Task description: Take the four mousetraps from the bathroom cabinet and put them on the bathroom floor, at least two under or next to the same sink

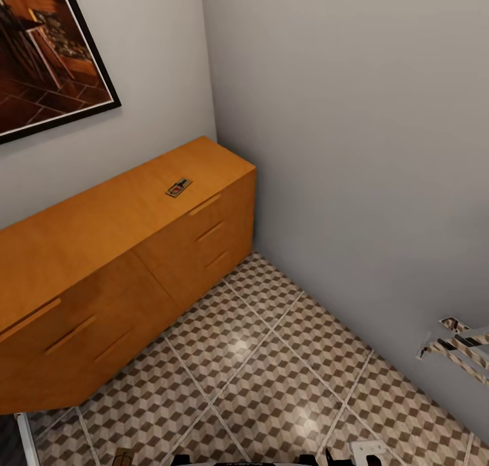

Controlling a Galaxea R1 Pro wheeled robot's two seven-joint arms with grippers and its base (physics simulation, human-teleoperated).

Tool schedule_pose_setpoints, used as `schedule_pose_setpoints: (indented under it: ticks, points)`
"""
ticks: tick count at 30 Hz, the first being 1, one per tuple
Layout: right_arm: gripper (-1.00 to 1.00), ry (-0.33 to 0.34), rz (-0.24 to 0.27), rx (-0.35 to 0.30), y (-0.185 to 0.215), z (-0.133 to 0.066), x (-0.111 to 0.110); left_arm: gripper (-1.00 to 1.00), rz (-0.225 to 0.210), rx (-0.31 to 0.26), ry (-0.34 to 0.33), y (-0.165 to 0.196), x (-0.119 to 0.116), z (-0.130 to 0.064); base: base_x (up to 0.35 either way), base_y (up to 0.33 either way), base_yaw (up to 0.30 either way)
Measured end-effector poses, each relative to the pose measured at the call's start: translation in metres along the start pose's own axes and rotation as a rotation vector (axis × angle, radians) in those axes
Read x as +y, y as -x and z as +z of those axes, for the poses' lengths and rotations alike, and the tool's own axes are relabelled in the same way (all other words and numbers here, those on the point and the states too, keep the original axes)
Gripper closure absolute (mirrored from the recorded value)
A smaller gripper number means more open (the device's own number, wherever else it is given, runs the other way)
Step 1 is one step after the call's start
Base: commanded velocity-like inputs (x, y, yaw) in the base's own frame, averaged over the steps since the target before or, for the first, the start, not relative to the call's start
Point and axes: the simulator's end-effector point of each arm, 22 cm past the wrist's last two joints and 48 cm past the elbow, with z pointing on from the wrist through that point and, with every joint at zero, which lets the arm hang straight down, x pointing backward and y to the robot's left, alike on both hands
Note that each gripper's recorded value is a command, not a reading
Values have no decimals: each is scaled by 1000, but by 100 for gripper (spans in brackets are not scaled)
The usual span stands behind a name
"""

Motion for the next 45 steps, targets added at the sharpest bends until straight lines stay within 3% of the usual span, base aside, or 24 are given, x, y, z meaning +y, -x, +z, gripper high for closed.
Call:
schedule_pose_setpoints:
  ticks: [28, 45]
  points:
    - [-100, -3, 4, -1, 0, 0, 1, 100, 0, 0, 0, 0, 0, 0, 0, 0, 3]
    - [-100, -3, 5, 4, -2, 0, 2, 100, 0, 6, -2, -2, -1, 0, 0, 0, 256]
